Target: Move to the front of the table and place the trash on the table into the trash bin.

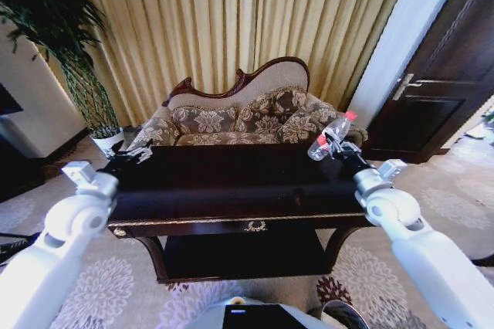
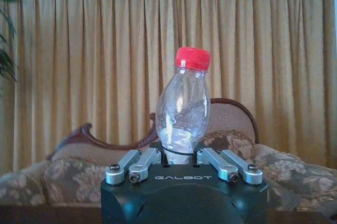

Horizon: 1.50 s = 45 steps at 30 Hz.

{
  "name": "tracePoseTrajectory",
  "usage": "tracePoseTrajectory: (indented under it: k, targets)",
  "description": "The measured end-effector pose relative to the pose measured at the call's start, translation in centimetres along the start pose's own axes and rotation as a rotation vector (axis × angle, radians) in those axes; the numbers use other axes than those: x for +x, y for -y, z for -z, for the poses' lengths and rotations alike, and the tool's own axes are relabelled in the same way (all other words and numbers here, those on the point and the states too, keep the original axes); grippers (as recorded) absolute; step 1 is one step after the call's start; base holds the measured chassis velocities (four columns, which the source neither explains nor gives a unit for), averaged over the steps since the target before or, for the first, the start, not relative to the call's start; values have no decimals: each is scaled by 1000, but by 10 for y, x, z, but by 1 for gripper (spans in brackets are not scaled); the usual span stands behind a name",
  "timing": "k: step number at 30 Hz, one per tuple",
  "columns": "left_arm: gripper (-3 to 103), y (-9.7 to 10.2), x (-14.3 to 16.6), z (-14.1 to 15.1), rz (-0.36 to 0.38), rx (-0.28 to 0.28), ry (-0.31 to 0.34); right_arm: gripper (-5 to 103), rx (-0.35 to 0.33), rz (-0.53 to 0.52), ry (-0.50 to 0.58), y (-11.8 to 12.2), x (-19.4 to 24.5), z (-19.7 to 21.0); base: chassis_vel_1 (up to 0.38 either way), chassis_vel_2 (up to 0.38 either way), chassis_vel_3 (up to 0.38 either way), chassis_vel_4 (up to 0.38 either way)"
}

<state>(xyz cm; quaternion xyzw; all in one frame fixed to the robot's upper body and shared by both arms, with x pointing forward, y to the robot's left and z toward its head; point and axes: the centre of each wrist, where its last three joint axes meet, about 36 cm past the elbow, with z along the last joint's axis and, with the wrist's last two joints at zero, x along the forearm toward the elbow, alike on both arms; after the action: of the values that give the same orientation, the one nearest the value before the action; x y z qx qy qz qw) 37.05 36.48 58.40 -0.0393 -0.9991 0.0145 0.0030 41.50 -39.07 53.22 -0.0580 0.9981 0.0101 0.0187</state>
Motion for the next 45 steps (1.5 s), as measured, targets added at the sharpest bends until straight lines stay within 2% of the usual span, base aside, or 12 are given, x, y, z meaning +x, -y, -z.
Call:
tracePoseTrajectory:
  k: [5, 8, 29, 45]
  targets:
    - [100, 3, 1, 1, -22, -10, 0, 25, 82, 2, -20, 9, 2, -1, 0, 0, 0, 0]
    - [100, 3, -1, -1, -22, -9, -3, 25, 90, 0, -18, 10, 2, 0, 0, 0, 0, 0]
    - [100, -11, -8, -11, 0, -3, -4, 25, 90, 7, -11, 2, 5, -3, 19, -23, -20, 22]
    - [100, -9, -10, -9, -14, -5, 0, 25, 75, 1, -9, 1, 8, -7, 137, -147, -136, 146]
